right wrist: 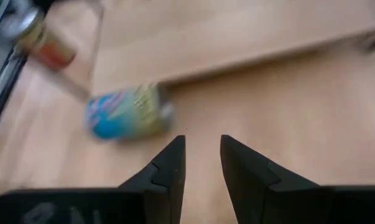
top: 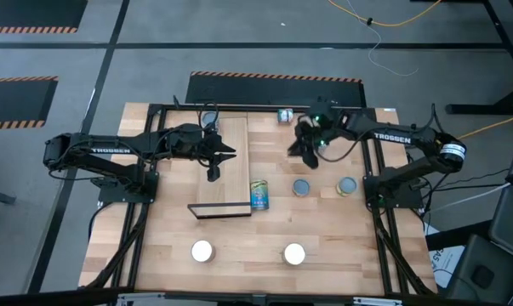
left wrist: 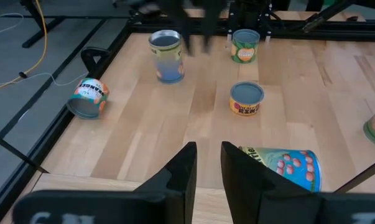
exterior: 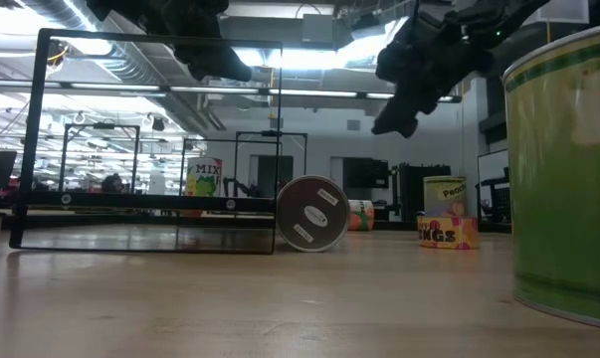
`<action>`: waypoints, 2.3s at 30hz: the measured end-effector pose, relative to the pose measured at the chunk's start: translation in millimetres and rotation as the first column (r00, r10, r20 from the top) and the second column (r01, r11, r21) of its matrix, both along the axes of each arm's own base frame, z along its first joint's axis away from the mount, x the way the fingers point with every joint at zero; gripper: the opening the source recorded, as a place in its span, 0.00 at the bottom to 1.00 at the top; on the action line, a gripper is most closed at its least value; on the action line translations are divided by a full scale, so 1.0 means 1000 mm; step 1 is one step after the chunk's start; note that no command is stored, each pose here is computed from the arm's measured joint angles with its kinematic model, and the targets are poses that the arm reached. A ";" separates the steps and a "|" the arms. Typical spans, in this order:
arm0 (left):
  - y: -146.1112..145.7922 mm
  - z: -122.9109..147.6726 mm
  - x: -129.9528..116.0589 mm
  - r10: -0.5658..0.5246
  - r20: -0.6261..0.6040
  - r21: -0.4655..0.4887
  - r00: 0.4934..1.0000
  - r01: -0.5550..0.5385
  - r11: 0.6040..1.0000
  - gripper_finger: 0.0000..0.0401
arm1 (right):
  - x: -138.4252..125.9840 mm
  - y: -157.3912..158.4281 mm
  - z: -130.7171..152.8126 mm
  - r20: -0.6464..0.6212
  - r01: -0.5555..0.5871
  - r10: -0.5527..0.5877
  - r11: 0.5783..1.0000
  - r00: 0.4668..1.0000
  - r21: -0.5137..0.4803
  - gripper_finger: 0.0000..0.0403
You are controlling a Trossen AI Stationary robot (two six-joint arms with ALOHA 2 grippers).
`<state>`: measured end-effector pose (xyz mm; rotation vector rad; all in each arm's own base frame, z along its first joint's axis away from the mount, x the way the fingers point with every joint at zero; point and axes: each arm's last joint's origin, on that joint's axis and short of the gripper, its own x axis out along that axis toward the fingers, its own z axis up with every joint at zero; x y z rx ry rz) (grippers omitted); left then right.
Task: Pick and place cans onto a shelf
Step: Put the small canned pineapples on the shelf
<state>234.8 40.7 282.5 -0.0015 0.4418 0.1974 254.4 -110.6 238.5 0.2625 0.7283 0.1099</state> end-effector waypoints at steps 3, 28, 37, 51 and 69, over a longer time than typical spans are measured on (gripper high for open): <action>0.000 0.000 0.000 0.000 0.000 0.000 1.000 0.000 1.000 0.17 | 0.001 0.021 -0.006 -0.089 -0.069 0.073 0.997 0.993 0.044 0.26; 0.000 0.000 0.000 0.000 0.000 -0.002 1.000 0.000 1.000 0.17 | -0.005 0.116 -0.045 -0.402 -0.056 0.001 0.990 0.916 -0.127 0.26; 0.000 0.000 0.000 0.000 0.000 -0.002 1.000 0.000 1.000 0.17 | -0.012 0.118 -0.063 -0.392 -0.027 -0.044 0.984 0.919 -0.174 0.26; 0.000 0.000 0.000 0.000 0.000 -0.002 1.000 0.000 1.000 0.17 | -0.018 0.118 -0.085 -0.319 -0.012 -0.043 0.985 0.947 -0.170 0.26; 0.000 0.000 0.000 0.000 0.000 -0.002 1.000 0.000 1.000 0.17 | -0.014 0.120 -0.083 -0.269 -0.004 -0.022 0.995 0.963 -0.095 0.26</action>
